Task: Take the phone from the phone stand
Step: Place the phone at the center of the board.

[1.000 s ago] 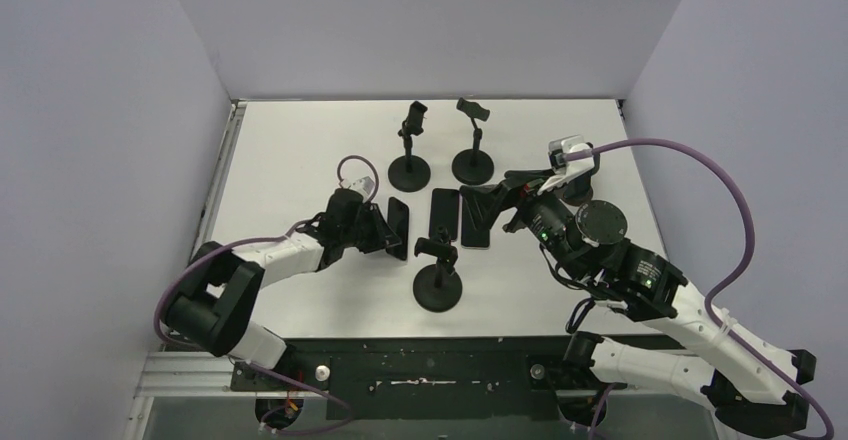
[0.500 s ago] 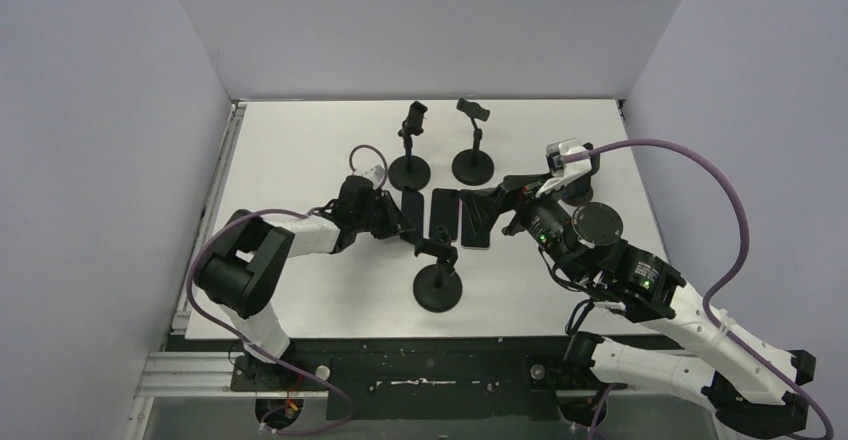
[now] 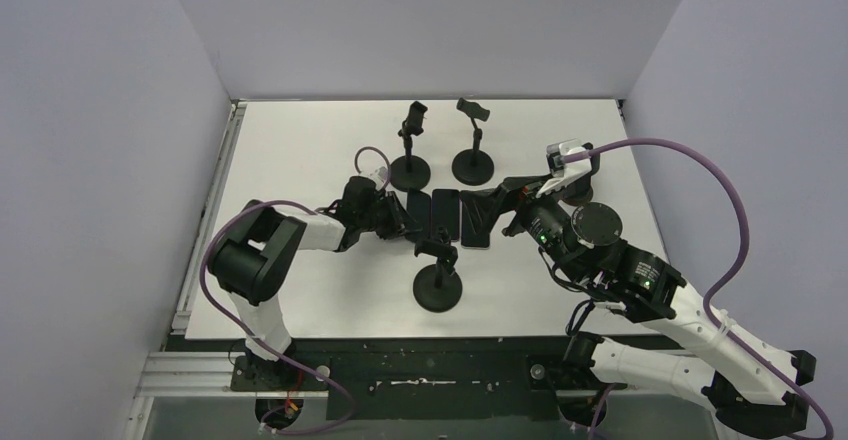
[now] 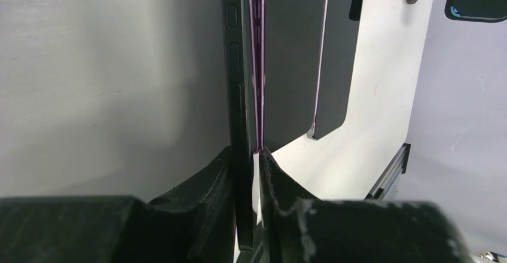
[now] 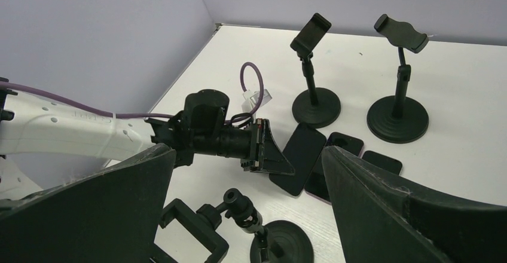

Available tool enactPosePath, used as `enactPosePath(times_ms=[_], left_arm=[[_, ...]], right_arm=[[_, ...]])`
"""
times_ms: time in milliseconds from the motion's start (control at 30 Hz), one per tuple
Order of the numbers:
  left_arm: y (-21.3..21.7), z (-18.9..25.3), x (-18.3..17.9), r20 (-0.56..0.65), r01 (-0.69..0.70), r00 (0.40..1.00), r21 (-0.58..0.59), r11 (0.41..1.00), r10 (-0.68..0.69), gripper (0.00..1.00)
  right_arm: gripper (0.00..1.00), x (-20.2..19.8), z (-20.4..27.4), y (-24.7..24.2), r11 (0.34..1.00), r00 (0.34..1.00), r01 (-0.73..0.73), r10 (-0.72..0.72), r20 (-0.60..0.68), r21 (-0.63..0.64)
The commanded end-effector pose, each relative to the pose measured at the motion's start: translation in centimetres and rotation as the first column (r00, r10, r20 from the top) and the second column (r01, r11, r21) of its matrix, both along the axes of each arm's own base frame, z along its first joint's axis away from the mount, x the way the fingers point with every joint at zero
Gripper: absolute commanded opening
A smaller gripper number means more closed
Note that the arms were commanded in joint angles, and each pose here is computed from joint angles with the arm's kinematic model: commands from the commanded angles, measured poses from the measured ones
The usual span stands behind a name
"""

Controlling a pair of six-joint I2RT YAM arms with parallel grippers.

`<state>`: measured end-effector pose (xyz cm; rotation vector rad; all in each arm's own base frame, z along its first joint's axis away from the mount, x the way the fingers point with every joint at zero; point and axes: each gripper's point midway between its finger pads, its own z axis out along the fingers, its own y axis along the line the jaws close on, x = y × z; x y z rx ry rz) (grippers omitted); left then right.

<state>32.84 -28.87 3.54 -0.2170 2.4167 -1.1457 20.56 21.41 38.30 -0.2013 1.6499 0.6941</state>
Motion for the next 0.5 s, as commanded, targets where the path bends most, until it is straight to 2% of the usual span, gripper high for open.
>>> enactPosePath(times_ms=[0, 133, 467], left_arm=[[-0.4, 1.5, 1.3, 0.051, 0.009, 0.999, -0.032, 0.999, -0.007, 0.21], [0.6, 1.3, 1.4, 0.051, -0.020, 0.999, -0.001, 1.000, 0.020, 0.33], [2.4, 1.1, 1.3, 0.060, -0.057, 0.997, 0.025, 0.998, 0.056, 0.48]], right_arm=[[1.00, 0.1, 0.4, -0.2, 1.000, 1.000, 0.014, -0.014, 0.004, 0.019], [1.00, 0.1, 0.3, -0.1, 1.000, 1.000, 0.014, -0.014, 0.002, 0.018], [1.00, 0.1, 0.3, -0.3, 1.000, 1.000, 0.022, -0.022, -0.007, 0.021]])
